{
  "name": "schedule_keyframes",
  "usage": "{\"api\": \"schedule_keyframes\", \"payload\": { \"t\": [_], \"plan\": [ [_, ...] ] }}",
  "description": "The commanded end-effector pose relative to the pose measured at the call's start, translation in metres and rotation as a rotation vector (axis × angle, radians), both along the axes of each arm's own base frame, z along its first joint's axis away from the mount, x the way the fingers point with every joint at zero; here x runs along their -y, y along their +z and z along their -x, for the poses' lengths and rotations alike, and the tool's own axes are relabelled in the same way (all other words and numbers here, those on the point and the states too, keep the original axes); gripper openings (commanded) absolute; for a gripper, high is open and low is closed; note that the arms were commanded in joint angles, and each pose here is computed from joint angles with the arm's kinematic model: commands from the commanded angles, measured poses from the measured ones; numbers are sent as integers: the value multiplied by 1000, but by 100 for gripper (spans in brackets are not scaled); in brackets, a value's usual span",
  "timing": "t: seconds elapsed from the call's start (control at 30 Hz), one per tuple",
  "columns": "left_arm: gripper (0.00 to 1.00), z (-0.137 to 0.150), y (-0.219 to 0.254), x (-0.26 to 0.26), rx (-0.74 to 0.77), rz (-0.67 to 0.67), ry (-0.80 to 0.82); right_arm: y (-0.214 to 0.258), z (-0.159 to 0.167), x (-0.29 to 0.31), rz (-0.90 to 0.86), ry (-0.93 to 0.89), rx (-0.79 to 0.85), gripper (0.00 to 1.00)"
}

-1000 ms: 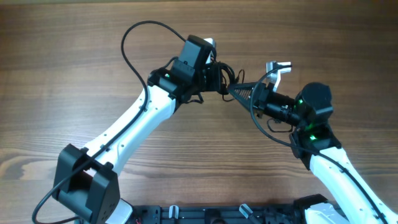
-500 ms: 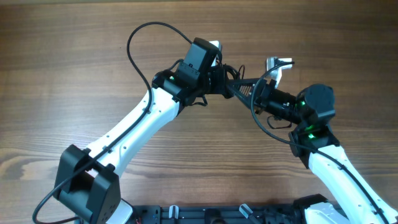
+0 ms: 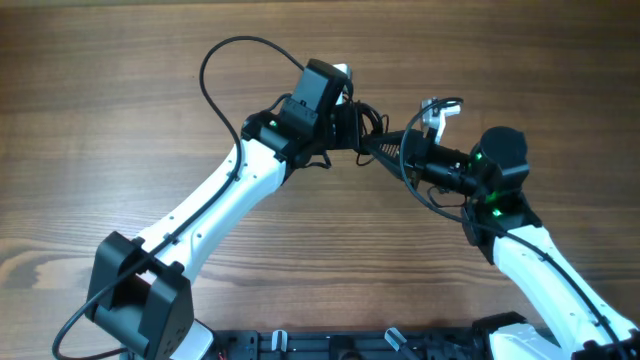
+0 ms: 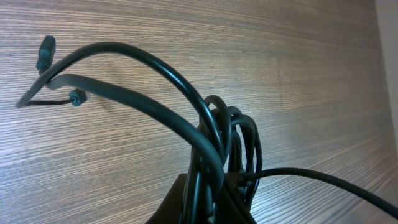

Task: Untangle cables

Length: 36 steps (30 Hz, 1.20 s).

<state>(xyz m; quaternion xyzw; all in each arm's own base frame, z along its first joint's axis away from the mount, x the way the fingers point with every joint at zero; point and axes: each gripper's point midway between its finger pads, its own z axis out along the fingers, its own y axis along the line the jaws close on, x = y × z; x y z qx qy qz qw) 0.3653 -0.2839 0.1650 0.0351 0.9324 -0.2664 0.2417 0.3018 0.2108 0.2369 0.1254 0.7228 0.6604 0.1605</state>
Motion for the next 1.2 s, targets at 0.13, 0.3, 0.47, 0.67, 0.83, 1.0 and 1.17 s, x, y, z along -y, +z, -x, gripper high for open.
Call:
{"api": "schedule_keyframes", "payload": {
  "t": [0.13,0.3,0.47,0.67,0.83,1.0,1.17],
  "plan": [
    [4,9,19,17,3,81,-59,43,4,-7,-58,54,273,4],
    [4,17,28,26,-42,178,-135,43,8,-9,-68,77,259,4],
    [4,8,28,14,-45,184,-106,39,13,-11,-63,110,236,4],
    [4,-7,29,-5,-43,190,-54,37,16,-12,-69,134,204,4],
    [4,-13,29,-13,-41,190,-36,35,20,-13,-70,158,192,4],
    [4,-13,29,-13,-41,190,-34,35,20,-13,-69,158,193,4],
    [4,-5,34,-4,-64,241,-88,33,18,-13,-65,150,177,4]
  ]
}}
